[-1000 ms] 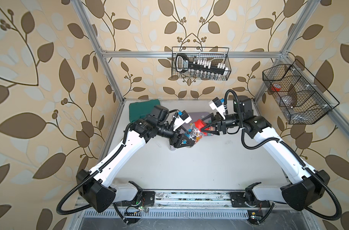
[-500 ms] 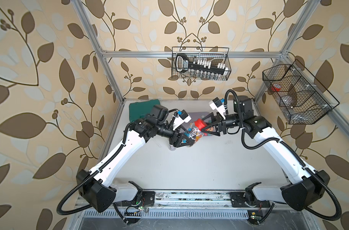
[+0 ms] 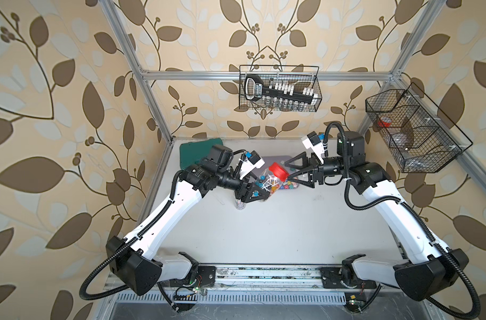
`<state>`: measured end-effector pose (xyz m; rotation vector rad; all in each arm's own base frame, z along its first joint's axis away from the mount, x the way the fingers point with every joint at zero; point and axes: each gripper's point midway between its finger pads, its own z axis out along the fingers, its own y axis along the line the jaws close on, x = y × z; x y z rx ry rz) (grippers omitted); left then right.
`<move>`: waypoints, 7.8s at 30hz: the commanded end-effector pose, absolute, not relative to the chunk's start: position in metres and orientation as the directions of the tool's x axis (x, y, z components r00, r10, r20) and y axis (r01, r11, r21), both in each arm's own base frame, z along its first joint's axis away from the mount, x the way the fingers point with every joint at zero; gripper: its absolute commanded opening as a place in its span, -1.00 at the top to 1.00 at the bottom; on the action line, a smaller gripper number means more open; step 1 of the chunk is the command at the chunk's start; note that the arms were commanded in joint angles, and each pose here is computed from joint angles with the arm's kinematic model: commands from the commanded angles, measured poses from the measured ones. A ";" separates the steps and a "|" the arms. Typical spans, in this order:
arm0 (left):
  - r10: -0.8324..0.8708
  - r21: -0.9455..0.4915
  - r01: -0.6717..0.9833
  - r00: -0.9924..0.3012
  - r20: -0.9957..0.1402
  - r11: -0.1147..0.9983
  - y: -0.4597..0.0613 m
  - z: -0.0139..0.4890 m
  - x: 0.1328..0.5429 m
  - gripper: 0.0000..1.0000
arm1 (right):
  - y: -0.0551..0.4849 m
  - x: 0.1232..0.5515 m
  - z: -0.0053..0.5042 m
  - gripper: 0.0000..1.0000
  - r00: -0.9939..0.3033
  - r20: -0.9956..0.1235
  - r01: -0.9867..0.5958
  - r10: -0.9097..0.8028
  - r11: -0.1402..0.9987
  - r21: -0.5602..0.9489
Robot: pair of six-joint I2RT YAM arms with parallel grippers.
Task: Pour the candies out of the jar
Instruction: Unscrew the lid from the jar.
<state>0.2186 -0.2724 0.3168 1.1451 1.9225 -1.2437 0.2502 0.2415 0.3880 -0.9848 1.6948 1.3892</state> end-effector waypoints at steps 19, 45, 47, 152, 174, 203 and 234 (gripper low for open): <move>0.433 -0.032 0.879 -0.265 -0.862 0.475 -0.235 0.307 0.264 -0.35 | 0.244 0.320 0.357 -0.86 -0.854 -0.513 -0.501 -0.089 0.411 0.762; 0.436 -0.063 0.879 -0.296 -0.850 0.473 -0.237 0.286 0.264 -0.37 | 0.305 0.311 0.302 -0.65 -0.897 -0.375 -0.441 -0.234 0.440 0.782; 0.434 -0.061 0.877 -0.295 -0.851 0.476 -0.236 0.286 0.264 -0.35 | 0.304 0.310 0.303 -0.58 -0.895 -0.379 -0.445 -0.234 0.439 0.781; 0.355 -0.292 0.889 -0.416 -0.837 0.353 -0.246 0.305 0.255 -0.45 | 0.246 0.323 0.344 -0.81 -0.907 -0.417 -0.404 -0.049 0.373 0.835; 0.375 -0.251 0.898 -0.386 -0.843 0.361 -0.242 0.301 0.254 -0.44 | 0.286 0.304 0.313 -0.63 -0.931 -0.299 -0.358 -0.210 0.359 0.862; 0.269 -0.315 0.889 -0.410 -0.872 0.334 -0.254 0.322 0.261 -0.42 | 0.286 0.271 0.345 -0.05 -0.750 -0.620 -0.655 -0.228 0.131 0.744; 0.272 -0.427 0.874 -0.480 -0.834 0.233 -0.259 0.317 0.240 -0.43 | 0.246 0.263 0.375 0.01 -0.495 -0.863 -0.867 -0.099 -0.014 0.499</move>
